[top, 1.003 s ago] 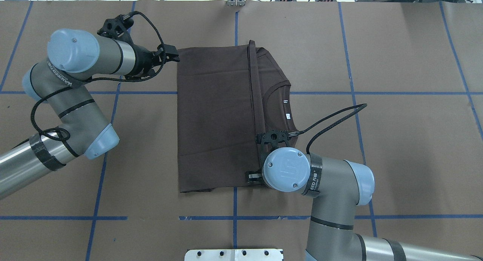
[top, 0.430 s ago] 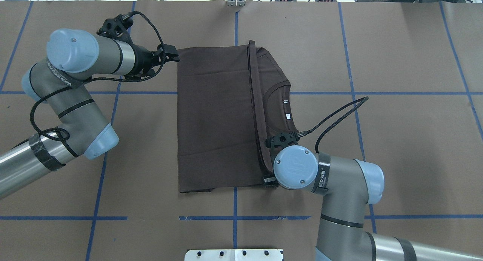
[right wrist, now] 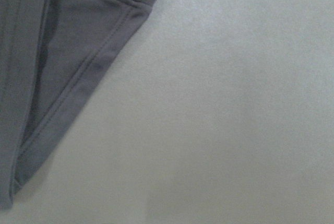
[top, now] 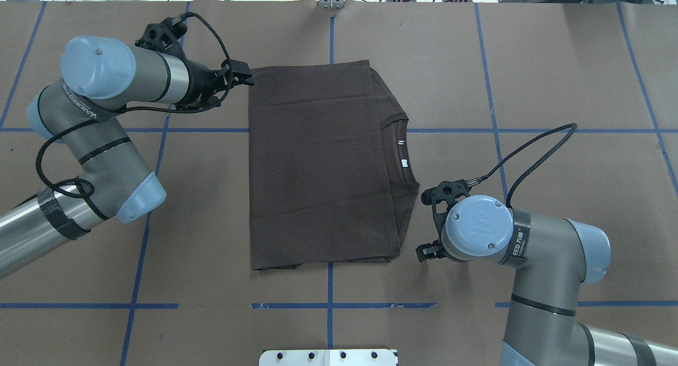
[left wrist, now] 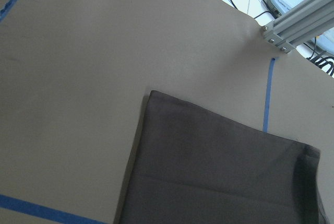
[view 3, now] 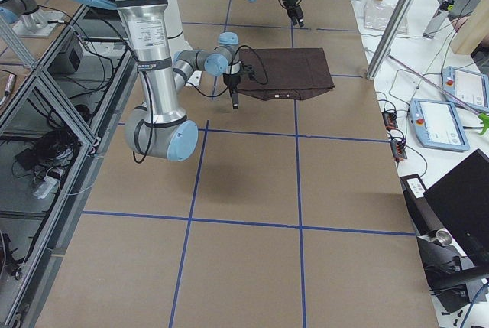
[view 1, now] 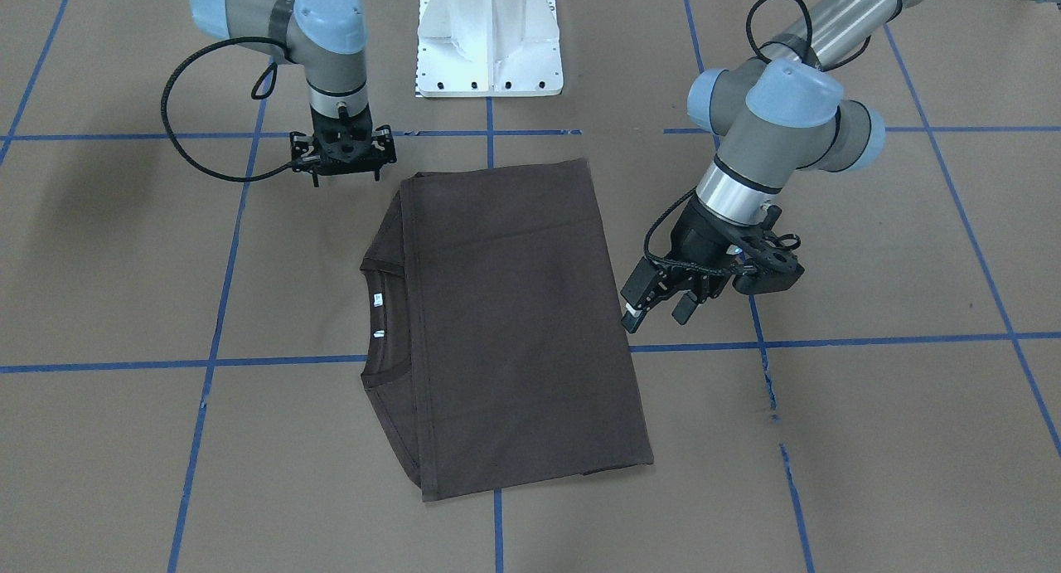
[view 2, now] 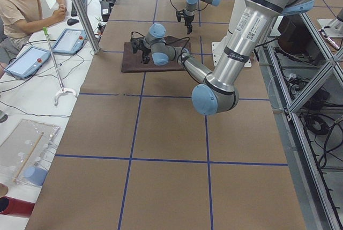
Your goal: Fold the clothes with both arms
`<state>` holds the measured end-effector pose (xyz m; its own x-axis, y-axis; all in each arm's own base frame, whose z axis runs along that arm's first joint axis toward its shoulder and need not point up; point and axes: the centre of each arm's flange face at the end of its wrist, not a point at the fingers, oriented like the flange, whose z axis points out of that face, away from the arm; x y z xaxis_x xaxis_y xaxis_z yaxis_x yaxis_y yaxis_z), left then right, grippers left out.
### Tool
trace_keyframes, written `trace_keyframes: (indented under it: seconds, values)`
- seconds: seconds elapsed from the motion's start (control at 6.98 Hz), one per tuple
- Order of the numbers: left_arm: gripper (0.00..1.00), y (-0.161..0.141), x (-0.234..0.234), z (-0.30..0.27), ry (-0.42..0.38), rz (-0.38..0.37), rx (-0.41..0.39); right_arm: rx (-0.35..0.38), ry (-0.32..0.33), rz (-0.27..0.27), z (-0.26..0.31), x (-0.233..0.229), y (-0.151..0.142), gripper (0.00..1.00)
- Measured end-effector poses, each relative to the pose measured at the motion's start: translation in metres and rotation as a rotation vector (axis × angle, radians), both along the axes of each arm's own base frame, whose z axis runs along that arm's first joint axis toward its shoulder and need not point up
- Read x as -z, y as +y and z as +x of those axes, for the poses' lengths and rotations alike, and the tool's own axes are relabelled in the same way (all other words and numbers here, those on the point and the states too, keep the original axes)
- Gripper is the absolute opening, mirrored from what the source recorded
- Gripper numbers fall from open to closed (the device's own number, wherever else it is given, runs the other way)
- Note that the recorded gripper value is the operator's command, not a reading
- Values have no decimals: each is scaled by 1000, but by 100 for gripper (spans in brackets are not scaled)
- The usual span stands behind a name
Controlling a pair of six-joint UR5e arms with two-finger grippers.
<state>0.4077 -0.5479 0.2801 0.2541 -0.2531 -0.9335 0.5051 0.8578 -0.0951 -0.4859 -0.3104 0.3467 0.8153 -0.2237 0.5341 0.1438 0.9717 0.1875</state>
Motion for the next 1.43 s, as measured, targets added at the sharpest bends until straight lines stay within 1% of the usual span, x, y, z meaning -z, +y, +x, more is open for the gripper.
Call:
trace_keyframes:
  seconds: [0.14,0.29,0.43,0.57,0.72,0.86,1.0,1.15,1.43]
  values:
    - [95,2,4,-2,3,-5,-2,-44,-34,-16,-3,17,-4,100]
    - [95,3,8,-4,6,-5,-1,-150,-83,-78,-10,40,-8,98]
    - [95,3,9,-5,7,-5,0,-275,-138,-167,-18,58,-7,93]
    - [95,4,8,-5,6,-6,1,-419,-208,-284,-29,64,-3,85]
    - [95,4,7,-5,5,-7,1,-565,-287,-412,-42,64,-3,75]
    - [95,4,6,-5,4,-8,1,-659,-339,-500,-49,62,-3,69]
    - [96,4,6,-5,4,-9,1,-704,-359,-542,-52,61,-4,69]
    - [97,4,5,-5,3,-9,2,-724,-364,-562,-54,60,-3,69]
    - [97,4,5,-5,3,-9,3,-733,-359,-572,-56,56,-2,70]
